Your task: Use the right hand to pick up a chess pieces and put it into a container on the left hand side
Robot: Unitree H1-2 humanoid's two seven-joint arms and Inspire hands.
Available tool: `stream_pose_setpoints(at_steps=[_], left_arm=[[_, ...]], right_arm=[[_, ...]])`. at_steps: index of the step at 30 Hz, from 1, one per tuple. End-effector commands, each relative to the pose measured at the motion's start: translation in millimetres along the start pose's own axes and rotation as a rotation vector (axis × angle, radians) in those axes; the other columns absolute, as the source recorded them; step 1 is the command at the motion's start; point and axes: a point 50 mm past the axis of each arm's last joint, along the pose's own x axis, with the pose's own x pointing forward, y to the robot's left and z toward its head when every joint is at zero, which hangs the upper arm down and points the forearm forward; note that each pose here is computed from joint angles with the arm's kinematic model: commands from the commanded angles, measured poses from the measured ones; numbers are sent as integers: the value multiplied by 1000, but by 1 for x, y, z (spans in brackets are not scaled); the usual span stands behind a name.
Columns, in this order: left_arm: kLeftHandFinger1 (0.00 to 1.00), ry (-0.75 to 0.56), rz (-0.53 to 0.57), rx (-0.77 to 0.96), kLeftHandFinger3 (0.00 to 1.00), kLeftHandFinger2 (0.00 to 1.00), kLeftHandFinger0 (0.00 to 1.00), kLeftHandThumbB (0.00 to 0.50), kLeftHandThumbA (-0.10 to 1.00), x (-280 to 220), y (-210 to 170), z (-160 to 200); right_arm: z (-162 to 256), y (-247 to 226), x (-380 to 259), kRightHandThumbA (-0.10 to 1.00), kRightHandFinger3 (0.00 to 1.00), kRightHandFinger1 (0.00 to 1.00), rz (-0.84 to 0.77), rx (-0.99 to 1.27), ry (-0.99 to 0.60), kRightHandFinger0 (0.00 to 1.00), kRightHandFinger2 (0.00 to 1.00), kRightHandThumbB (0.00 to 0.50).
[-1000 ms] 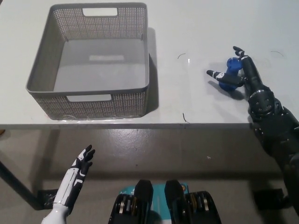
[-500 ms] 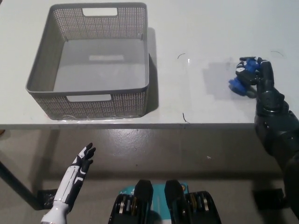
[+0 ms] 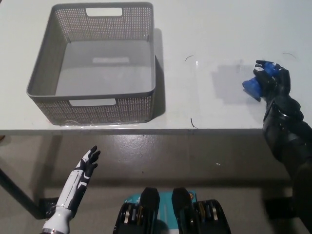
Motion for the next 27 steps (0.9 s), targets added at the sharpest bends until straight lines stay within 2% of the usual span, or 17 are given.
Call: stream_pose_setpoints(at_steps=[1,3,4,6,8,10,11,13,15,17,18,22,27], left_arm=[[1000,-65,5,22,1000,1000,1000,251,1000,6,11,12],[1000,-62,7,14,1000,1000,1000,248,1000,6,11,11],[1000,-61,10,10,1000,1000,1000,241,1000,6,11,11],[1000,-59,8,16,1000,1000,1000,233,1000,5,11,10],[1000,-56,8,17,1000,1000,1000,233,1000,5,10,9],[1000,-56,8,24,1000,1000,1000,231,1000,3,10,8],[1000,-53,9,23,1000,1000,1000,231,1000,3,10,8],[1000,-55,7,27,1000,1000,1000,225,1000,2,11,7],[1000,-53,8,25,1000,1000,1000,227,1000,2,11,6],[1000,-51,7,26,1000,1000,1000,232,1000,0,11,5],[1000,-51,7,25,1000,1000,1000,234,1000,1,11,6],[1000,-50,0,29,1000,1000,1000,234,1000,1,10,5],[1000,-37,-9,30,1000,1000,1000,257,1000,0,8,5]], right_arm=[[65,34,5,-100,590,320,64,78,-183,0,684,122],[82,44,3,-100,620,296,95,85,-251,0,701,110],[96,54,1,-100,641,326,137,115,-312,0,717,99],[115,65,-3,-100,679,371,180,135,-375,0,718,128],[130,73,-7,-100,692,399,213,137,-448,0,702,128],[149,85,-14,-100,686,393,246,180,-498,0,688,154],[161,94,-20,-100,682,364,270,201,-533,0,653,154],[174,105,-31,-100,694,352,308,216,-591,0,644,128],[182,112,-39,-100,699,323,318,192,-631,0,645,125],[191,125,-49,-100,686,310,333,136,-674,0,633,145],[195,130,-53,-100,708,316,343,122,-694,0,652,119],[201,156,-70,-100,707,244,385,104,-720,0,643,78],[189,214,-99,-100,697,268,473,108,-671,0,675,109]])
